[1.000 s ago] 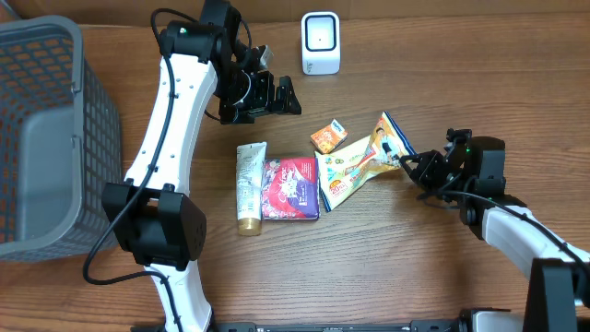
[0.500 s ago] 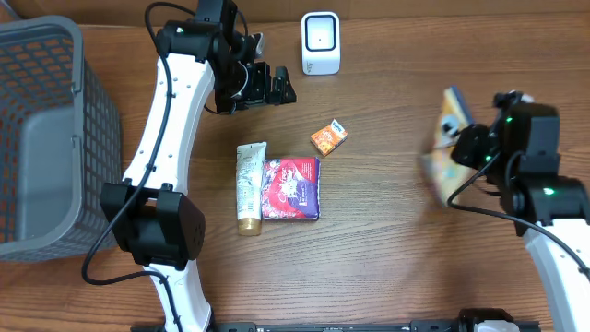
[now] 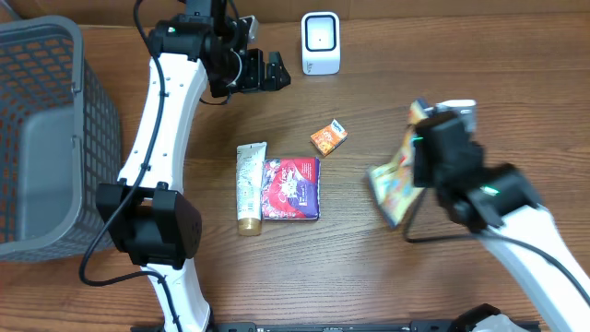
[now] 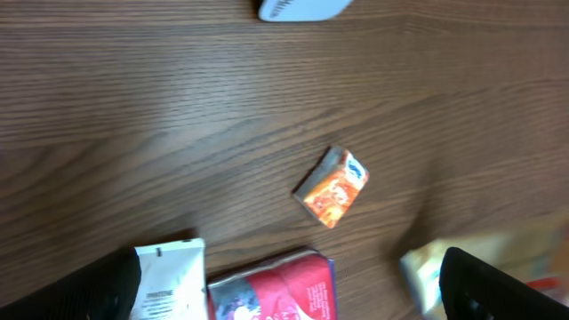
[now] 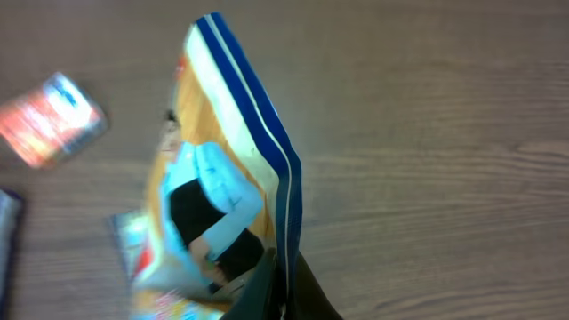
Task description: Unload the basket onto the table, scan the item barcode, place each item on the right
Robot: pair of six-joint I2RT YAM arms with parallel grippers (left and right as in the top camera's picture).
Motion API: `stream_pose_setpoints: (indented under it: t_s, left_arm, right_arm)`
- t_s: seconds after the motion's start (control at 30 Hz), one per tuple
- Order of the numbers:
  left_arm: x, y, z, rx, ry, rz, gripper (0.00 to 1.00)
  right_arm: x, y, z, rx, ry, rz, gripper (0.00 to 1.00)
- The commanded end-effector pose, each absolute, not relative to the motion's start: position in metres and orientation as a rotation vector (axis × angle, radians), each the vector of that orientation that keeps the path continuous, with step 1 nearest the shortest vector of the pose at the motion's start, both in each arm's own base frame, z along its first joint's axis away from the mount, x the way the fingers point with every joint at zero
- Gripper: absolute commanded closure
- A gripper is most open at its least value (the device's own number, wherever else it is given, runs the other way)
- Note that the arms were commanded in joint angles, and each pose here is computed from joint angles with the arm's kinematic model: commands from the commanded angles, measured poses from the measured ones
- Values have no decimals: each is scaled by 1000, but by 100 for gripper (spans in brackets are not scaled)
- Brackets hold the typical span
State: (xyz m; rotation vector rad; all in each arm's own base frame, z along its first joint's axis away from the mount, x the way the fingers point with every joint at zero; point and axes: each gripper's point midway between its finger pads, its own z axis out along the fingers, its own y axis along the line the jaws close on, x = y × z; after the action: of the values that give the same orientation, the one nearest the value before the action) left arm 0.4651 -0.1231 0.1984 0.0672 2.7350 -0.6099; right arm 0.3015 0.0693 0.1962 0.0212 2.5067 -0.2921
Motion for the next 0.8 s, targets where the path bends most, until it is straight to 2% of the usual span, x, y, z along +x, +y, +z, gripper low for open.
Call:
stream_pose_setpoints:
  t_s: [0.0,0.1,0.23,0.77]
  left_arm:
    - [467,-114,211,76,2703,-593,0]
    - [464,-110,209,100,2713,-582,0]
    - [466,-103,209,85,2711,-577,0]
    - [468,-97,210,69,2707,-573,0]
  right_arm:
    - [313,72,174,28,2474,-576,96]
    - [314,87,153,-92,2476,-730,96]
    - [310,97,151,-89,2483,-745,96]
    - [327,103,235,-22,2414,-648,96]
